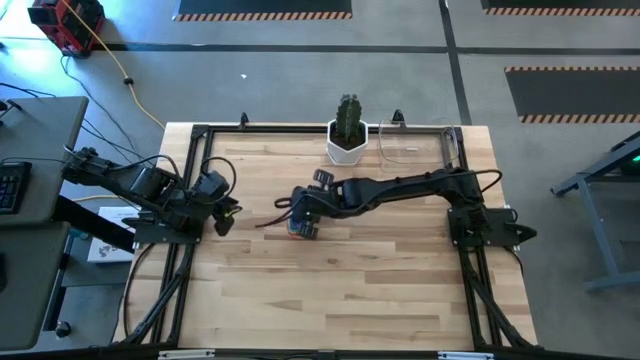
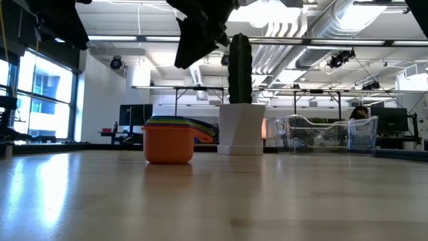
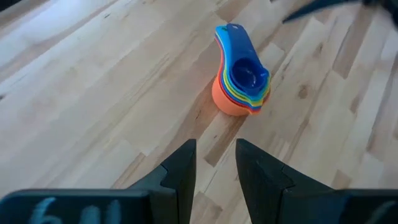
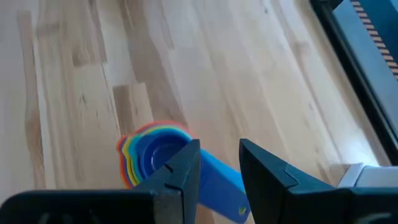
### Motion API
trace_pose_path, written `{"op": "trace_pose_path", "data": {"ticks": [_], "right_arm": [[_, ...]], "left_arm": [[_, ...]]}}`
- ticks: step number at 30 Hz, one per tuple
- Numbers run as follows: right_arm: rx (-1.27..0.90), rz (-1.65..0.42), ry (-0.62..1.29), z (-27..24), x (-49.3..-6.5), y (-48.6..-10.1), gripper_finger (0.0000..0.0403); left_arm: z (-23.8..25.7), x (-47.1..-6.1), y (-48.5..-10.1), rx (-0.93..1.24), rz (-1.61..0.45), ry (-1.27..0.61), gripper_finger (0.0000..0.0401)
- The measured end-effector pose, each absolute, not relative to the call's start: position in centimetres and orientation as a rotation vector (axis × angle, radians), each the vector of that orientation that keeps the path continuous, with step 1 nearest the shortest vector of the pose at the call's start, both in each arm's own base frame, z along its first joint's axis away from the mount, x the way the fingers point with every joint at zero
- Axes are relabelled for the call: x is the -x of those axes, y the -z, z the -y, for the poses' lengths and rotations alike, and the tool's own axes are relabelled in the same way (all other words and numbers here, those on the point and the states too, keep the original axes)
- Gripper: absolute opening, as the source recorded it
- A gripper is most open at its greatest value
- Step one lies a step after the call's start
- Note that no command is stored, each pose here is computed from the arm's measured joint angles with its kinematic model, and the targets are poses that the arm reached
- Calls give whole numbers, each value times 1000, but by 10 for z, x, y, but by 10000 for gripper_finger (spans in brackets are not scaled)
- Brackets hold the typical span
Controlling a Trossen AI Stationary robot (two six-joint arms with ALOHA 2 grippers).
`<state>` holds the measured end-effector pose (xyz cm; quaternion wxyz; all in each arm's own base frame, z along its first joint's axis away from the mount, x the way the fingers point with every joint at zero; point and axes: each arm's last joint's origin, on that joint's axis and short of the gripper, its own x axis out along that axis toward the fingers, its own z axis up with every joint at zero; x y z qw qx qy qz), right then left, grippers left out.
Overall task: Nest measuring cups in basket
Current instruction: Put the stack of measuring cups into the transparent bin
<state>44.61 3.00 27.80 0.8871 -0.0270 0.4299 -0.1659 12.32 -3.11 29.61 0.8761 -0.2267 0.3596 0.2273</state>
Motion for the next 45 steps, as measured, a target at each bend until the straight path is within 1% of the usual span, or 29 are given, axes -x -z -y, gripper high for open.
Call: {"op": "trace_pose_path", "data": {"ticks": [3,6,9,12,17,20,26,29,38,45], "right_arm": [[44,-868,356,-24,-448,-286,105],[32,-849,372,-16,-449,-293,118],[15,-836,378,-6,-450,-298,144],[64,-848,360,3,-451,-298,176],[152,-881,256,20,-451,-298,225],[183,-893,136,31,-450,-297,241],[240,-888,-162,48,-447,-296,245],[272,-906,-259,55,-442,-293,245],[396,-975,-426,58,-442,-271,245],[444,-995,-477,55,-444,-263,245]], "left_arm": [[31,-123,-296,447,-764,-452,104],[31,-123,-296,430,-768,-445,104],[31,-123,-296,431,-768,-445,104],[31,-123,-296,436,-767,-447,104],[31,-123,-296,514,-751,-480,104],[31,-123,-296,566,-740,-500,104],[31,-123,-296,655,-710,-547,104],[31,-123,-296,696,-697,-568,104],[31,-123,-296,775,-671,-602,104],[31,-123,-296,776,-670,-603,104]]}}
